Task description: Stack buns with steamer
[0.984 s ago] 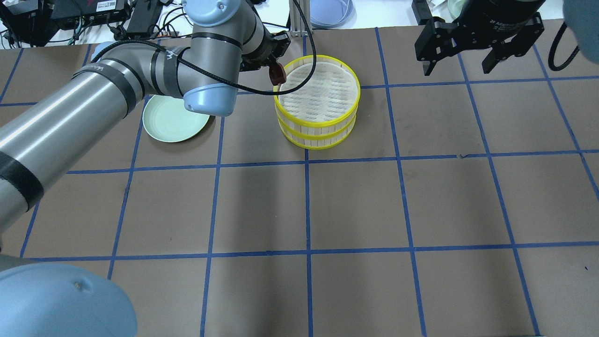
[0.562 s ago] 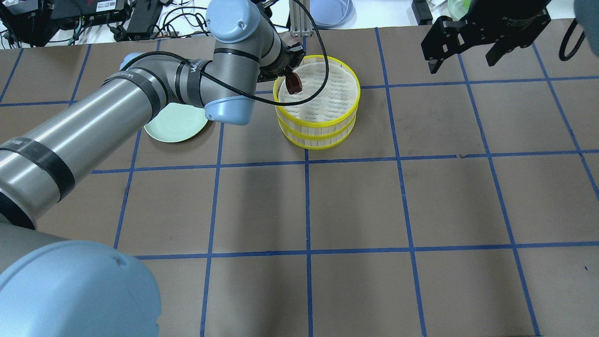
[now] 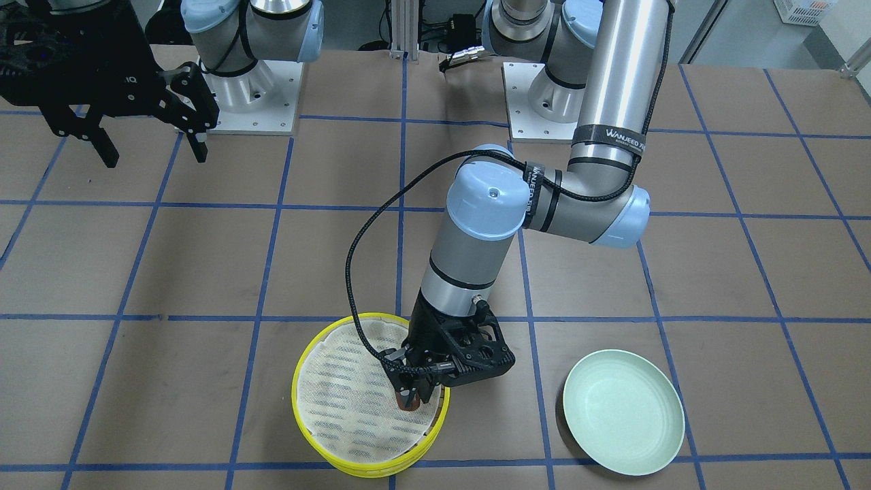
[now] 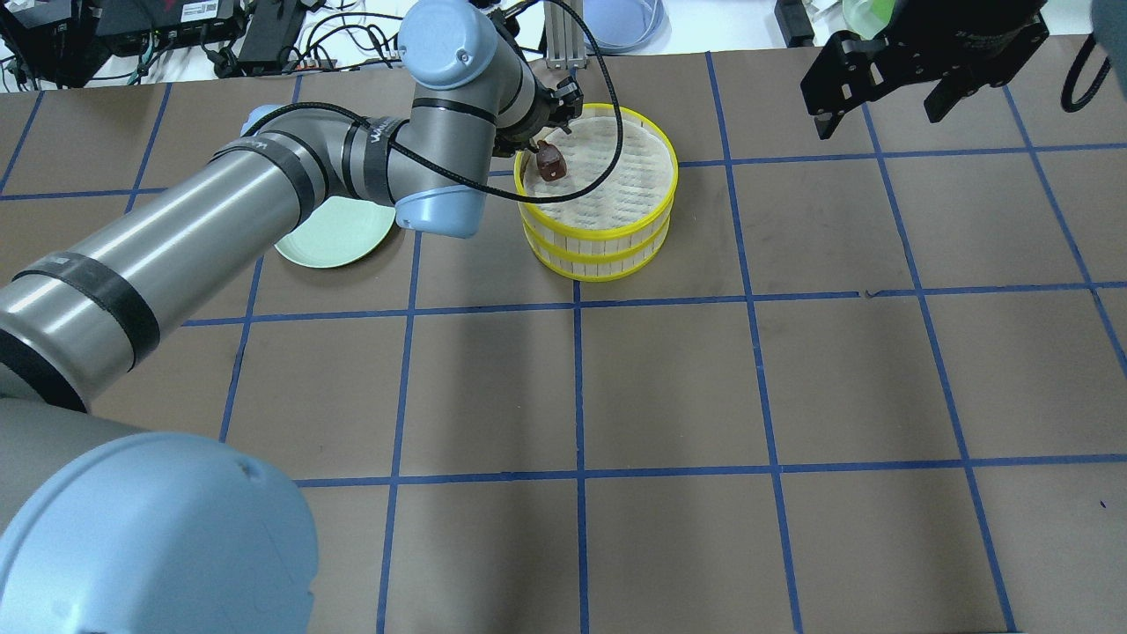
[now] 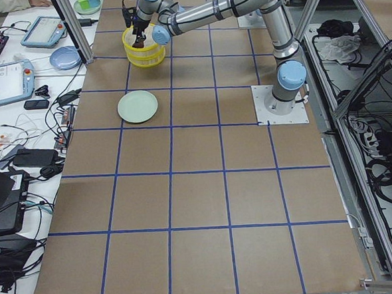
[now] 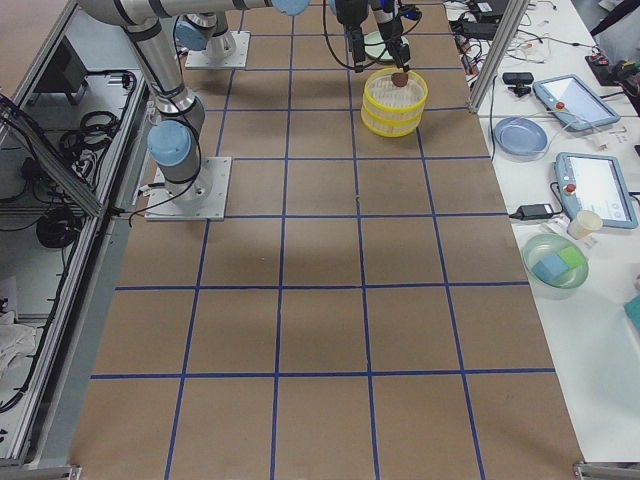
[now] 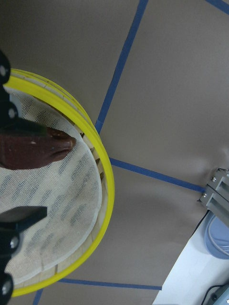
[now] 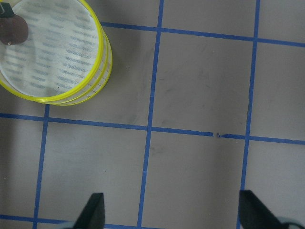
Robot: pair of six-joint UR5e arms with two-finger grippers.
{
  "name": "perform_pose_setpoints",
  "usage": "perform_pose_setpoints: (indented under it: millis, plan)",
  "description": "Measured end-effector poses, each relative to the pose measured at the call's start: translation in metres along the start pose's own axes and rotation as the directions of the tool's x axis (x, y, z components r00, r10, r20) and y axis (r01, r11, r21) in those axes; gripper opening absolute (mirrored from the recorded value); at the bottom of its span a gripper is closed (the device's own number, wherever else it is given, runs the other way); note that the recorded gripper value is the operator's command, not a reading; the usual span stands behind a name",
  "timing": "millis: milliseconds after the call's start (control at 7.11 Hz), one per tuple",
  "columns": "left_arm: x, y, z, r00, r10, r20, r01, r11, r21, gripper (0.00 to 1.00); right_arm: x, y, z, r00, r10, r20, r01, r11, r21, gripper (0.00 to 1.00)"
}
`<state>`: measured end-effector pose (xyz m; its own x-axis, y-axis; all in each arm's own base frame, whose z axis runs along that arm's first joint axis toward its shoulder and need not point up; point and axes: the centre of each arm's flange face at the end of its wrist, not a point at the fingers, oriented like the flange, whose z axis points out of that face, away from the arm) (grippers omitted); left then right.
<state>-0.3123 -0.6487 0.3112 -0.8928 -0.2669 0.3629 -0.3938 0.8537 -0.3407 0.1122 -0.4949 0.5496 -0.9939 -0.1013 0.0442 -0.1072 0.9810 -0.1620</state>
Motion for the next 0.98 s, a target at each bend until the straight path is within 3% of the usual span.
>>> perform_pose_setpoints:
  millis: [141,422,562,844,984]
  plan:
    - [0.001,-0.008,-0.015,0.999,0.037,0.008,-0.037,0.999,0.002,1.0,0.001,0.001,0.0,1.0,0.0,-0.008,0.0,1.0,-0.001,1.0]
    - [-0.021,-0.044,-0.071,0.979,0.187,0.077,-0.183,0.981,-0.063,1.0,0.001,0.001,-0.001,1.0,0.0,-0.014,0.0,1.0,0.0,1.0]
    - [-0.045,-0.06,-0.102,0.952,0.267,0.148,-0.251,0.961,-0.116,1.0,0.001,0.002,-0.005,1.0,-0.002,-0.017,0.002,1.0,0.007,1.0]
    - [-0.089,-0.068,-0.161,0.88,0.364,0.305,-0.296,0.923,-0.246,1.0,-0.01,0.008,-0.016,1.0,-0.015,-0.011,0.015,1.0,0.026,1.0]
    - [-0.103,-0.065,-0.189,0.861,0.385,0.333,-0.288,0.908,-0.304,1.0,-0.018,0.007,-0.018,1.0,-0.021,-0.006,0.021,0.999,0.035,1.0]
